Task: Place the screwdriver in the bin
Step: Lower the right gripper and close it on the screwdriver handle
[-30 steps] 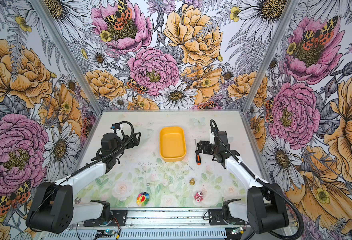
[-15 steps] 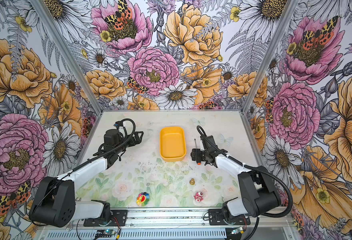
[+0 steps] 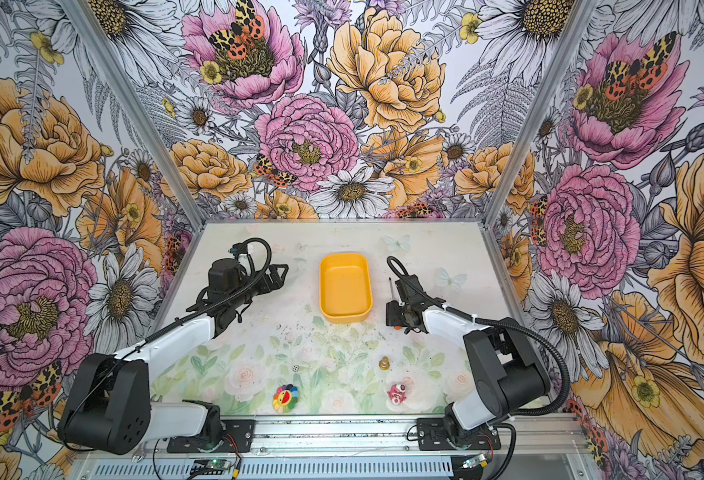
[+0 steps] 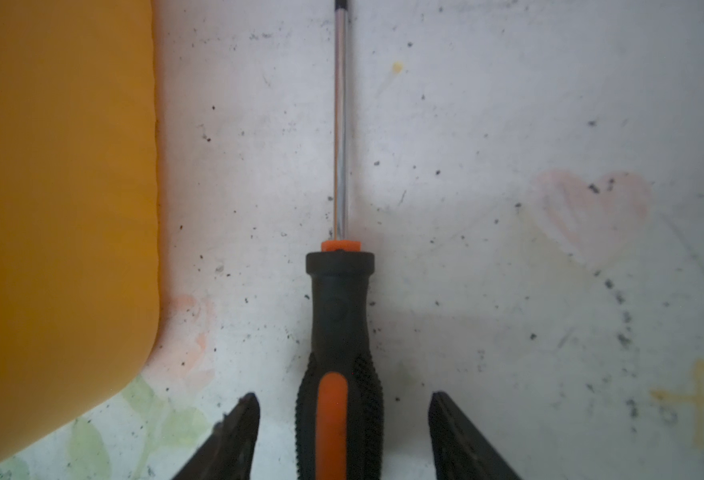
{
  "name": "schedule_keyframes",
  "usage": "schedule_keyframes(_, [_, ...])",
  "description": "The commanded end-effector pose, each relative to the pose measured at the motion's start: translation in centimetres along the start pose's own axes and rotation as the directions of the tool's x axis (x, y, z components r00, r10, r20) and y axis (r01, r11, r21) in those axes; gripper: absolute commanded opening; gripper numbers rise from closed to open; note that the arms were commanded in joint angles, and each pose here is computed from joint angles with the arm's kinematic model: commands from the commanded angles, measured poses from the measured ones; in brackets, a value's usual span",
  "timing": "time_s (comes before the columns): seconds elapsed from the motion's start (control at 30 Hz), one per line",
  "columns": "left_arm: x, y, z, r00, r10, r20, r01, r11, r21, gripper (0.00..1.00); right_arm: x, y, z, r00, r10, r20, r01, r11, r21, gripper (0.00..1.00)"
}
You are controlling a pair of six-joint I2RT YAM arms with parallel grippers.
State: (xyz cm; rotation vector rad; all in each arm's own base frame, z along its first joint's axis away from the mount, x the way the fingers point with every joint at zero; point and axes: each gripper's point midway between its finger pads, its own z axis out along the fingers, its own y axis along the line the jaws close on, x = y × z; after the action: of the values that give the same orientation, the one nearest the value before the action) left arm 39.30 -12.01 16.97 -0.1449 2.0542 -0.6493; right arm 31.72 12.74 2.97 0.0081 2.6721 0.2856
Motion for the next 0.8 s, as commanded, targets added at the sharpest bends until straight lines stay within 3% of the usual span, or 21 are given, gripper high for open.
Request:
schedule_keyframes(0.0, [0.2, -0.9, -0.2, 1.000, -0.013, -0.017, 0.013, 0.999, 0.030, 0.99, -1.4, 0.0, 0.0, 0.999, 0.001, 0.037, -0.002, 0.999, 0.040, 0.62])
schedule_keyframes(0.23, [0.3, -0.9, -0.1, 1.000, -0.012, -0.021, 0.013, 0.999, 0.031, 0.99, -1.5, 0.0, 0.3, 0.999, 0.000, 0.036, -0.002, 0.998, 0.057, 0.51])
schedule_keyframes(0.67, [0.5, -0.9, -0.1, 0.999, -0.019, -0.027, 0.020, 0.999, 0.033, 0.99, -1.0, 0.0, 1.1, 1.000, 0.003, 0.012, -0.004, 0.998, 0.068, 0.41])
schedule_keyframes(0.77, [0.5, -1.0, -0.1, 0.999, -0.021, -0.029, 0.022, 0.999, 0.037, 0.99, -1.0, 0.0, 1.0, 1.000, 0.006, 0.015, -0.007, 0.998, 0.067, 0.31])
